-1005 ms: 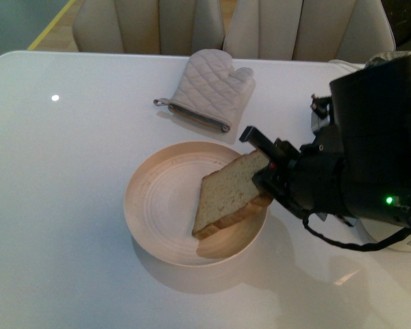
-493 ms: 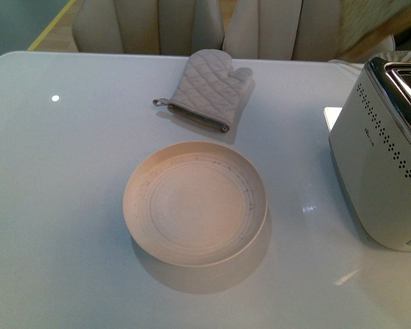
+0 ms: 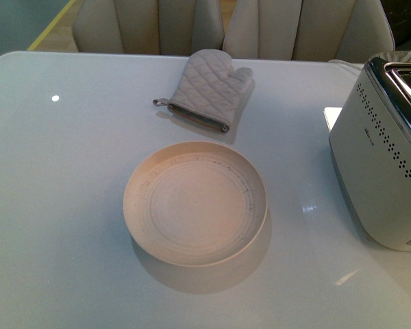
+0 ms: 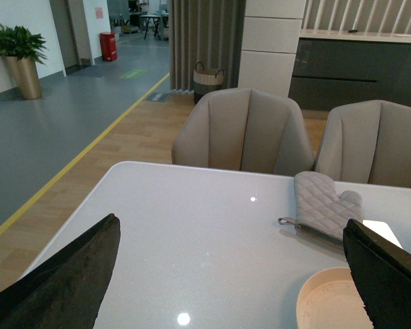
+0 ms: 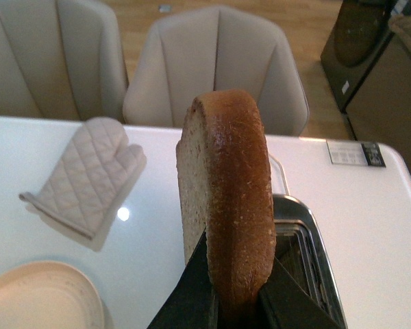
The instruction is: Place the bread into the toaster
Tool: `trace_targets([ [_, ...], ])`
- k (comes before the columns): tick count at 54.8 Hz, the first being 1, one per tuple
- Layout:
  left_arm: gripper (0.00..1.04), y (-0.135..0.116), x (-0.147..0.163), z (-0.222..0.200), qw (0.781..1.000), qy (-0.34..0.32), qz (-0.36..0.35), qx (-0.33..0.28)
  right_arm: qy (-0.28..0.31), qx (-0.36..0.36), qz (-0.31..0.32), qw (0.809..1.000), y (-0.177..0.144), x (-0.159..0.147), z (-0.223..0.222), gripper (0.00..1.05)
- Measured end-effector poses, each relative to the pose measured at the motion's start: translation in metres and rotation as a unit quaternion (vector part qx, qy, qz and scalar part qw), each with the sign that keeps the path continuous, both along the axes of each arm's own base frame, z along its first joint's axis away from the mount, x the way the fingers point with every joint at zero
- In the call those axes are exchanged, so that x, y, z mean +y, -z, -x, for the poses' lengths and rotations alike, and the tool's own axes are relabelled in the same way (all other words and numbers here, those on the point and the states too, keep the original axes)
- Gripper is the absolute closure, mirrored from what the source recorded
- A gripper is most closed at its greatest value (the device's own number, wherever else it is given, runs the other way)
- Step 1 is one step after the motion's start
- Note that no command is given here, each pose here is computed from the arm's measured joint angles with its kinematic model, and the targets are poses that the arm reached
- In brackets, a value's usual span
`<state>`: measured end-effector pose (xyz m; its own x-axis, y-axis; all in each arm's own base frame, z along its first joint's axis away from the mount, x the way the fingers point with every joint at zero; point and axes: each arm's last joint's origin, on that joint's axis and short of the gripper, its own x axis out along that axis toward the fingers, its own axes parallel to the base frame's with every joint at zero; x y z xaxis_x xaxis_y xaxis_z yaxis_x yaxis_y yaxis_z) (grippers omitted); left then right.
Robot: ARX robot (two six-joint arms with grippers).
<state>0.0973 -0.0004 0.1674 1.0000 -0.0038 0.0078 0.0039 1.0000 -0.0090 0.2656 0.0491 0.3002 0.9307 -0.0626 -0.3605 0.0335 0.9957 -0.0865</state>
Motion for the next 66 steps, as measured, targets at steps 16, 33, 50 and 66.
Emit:
trace_targets([
  [16,0.07,0.0,0.0,0.0,1.0,0.0,0.0,0.0,0.024,0.087,0.028,0.996,0.048,-0.005,-0.029,1.01],
  [33,0.07,0.0,0.0,0.0,1.0,0.0,0.0,0.0,0.053,0.092,0.029,0.994,0.055,-0.023,-0.036,1.01],
  [50,0.07,0.0,0.0,0.0,1.0,0.0,0.0,0.0,0.062,0.129,0.03,0.989,0.083,-0.032,-0.034,1.01],
  [66,0.07,0.0,0.0,0.0,1.0,0.0,0.0,0.0,0.063,0.162,0.034,0.984,0.101,-0.033,-0.035,0.99],
])
